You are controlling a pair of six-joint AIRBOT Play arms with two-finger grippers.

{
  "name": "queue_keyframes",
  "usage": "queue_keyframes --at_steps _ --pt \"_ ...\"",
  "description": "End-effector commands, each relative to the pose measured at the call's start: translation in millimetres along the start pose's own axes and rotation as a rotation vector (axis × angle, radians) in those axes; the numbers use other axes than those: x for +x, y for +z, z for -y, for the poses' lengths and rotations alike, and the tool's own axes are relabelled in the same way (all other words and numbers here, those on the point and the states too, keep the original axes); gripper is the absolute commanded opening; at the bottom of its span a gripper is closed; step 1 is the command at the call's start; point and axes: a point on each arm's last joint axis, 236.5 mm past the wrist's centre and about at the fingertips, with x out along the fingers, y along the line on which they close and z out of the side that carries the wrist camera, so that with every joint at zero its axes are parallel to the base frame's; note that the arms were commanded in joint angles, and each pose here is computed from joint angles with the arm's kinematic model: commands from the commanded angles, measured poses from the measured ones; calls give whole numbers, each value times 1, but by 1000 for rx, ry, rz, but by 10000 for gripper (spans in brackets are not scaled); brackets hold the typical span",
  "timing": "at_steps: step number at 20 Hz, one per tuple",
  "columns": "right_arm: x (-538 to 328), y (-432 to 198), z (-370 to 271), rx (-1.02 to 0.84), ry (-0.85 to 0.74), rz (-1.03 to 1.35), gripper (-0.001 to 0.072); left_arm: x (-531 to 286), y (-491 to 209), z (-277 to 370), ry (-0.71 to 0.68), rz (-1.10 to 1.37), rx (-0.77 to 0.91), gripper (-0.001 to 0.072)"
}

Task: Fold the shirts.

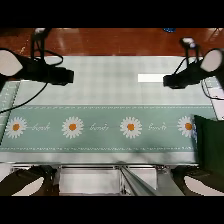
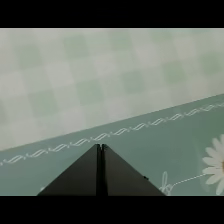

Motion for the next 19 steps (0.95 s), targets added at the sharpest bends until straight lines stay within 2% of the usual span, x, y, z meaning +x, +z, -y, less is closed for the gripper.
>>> queue_keyframes --at_steps 1,19 --pt "31 -25 7 -7 -101 -96 23 29 -45 -33 116 -158 -66 22" --pt "30 -29 7 -11 -108 -115 23 36 -46 -34 117 -164 -67 22"
